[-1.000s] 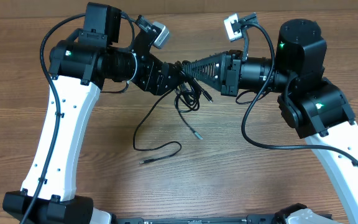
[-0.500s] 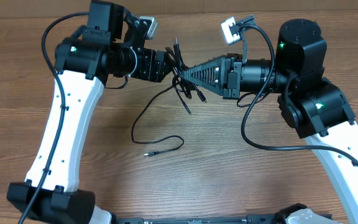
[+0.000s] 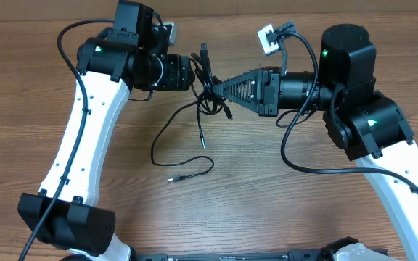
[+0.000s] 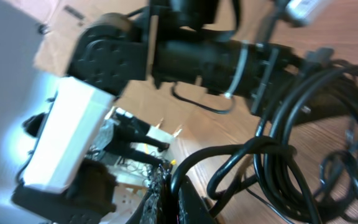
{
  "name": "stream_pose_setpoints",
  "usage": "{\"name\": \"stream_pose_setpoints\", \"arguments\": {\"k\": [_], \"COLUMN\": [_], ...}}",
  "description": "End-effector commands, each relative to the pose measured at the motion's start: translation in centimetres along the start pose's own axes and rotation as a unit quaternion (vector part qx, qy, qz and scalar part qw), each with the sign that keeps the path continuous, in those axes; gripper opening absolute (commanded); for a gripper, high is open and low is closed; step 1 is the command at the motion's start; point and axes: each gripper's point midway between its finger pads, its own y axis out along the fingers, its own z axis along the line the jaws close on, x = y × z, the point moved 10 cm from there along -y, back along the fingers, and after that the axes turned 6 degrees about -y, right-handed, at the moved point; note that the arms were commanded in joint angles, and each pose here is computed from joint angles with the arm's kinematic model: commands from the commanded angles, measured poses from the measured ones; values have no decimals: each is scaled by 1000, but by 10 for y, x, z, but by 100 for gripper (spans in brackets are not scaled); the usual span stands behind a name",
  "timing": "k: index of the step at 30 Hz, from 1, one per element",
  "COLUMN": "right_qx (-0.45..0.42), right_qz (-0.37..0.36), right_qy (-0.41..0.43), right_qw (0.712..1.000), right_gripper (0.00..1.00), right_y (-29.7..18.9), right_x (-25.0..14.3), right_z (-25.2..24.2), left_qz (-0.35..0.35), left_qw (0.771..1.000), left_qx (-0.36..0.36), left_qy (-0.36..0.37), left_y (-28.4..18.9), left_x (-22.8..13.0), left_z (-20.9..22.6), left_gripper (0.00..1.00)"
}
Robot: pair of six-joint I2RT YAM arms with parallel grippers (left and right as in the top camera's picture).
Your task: Untangle cables
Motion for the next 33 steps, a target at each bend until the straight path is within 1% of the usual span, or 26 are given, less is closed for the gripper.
{"name": "stream_pose_setpoints", "arguments": {"k": [1,3,5,9,12,16,22,30,33], "right_qx": [-94,-170,-257,-375,-435,-486,-551,-566,-584], "right_qz": [-41,-59,-77,-98,-105,-114,-129,-131,-149], "right_qy": [5,24,42,57,62,66,66,65,76], "right_qw": [995,983,962,920,892,864,822,811,794], "right_gripper": [4,4,4,4,4,4,4,4,4], "right_y": [-7,-10,-16,-28,-35,-43,-53,-56,-60], "right_x": [5,3,0,-4,-8,-10,-12,-12,-12], "right_z": [-8,-20,-34,-50,-57,-62,-68,-69,-70], "left_qz": [-28,-30,-29,-32,-32,-35,-43,-53,-55], "left_qw": [993,990,988,984,983,981,967,946,937], "left_qx": [98,119,134,152,156,161,208,277,305], "left_qy": [-62,-71,-76,-87,-95,-106,-141,-161,-163], "left_y": [1,0,-2,-4,-6,-8,-13,-18,-21], "left_x": [5,4,4,4,5,7,5,0,-1], "left_z": [16,21,26,34,39,45,57,67,71], "left_gripper": [70,70,70,70,69,68,68,67,67]}}
